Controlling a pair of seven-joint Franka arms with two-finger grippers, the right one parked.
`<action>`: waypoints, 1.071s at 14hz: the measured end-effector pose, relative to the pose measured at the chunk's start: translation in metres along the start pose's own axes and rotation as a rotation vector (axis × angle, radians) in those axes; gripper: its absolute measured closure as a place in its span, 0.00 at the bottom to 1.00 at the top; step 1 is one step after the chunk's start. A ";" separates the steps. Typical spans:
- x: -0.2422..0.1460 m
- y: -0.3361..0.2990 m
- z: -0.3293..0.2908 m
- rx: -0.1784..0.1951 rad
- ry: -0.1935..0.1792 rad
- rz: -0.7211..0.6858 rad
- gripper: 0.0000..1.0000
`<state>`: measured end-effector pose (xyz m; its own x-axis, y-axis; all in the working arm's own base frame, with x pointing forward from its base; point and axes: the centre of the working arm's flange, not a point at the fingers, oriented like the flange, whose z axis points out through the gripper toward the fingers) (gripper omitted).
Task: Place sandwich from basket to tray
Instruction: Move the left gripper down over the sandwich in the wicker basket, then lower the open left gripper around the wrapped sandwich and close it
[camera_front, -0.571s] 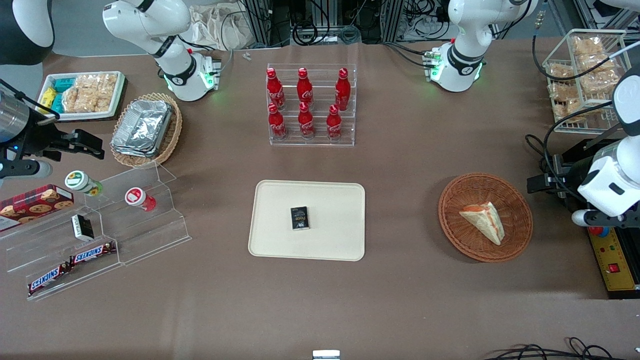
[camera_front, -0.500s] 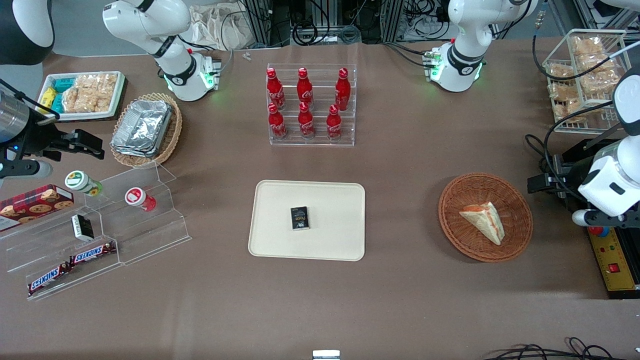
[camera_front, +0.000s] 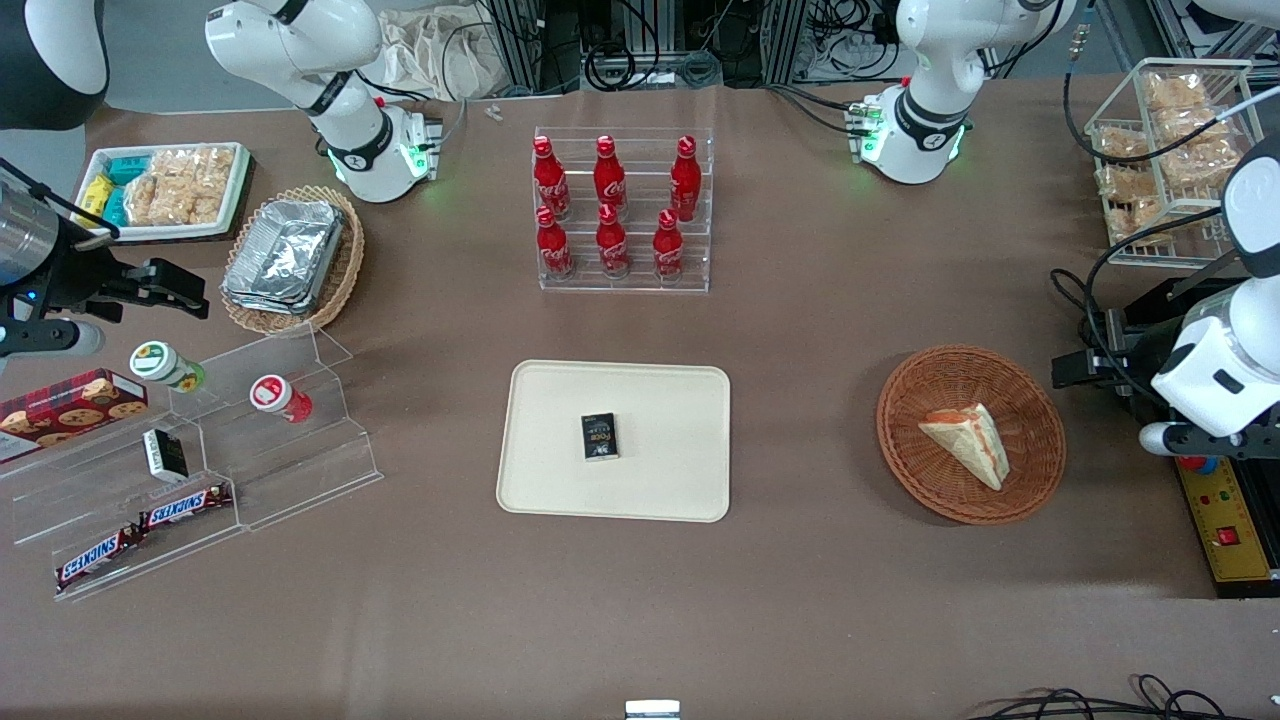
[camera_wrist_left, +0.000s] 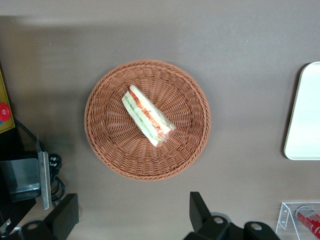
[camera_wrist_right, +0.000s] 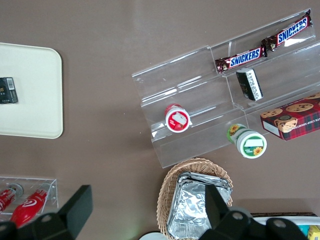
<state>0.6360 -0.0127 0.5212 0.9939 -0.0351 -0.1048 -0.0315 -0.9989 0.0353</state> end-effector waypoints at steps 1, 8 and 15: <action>0.002 0.000 0.009 -0.001 -0.007 -0.002 0.00; 0.009 0.002 0.134 -0.013 0.076 -0.269 0.01; 0.012 0.001 0.199 -0.037 0.092 -0.524 0.01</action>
<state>0.6271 -0.0203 0.3221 0.8806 0.4728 -0.0306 0.4737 -0.8799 0.0372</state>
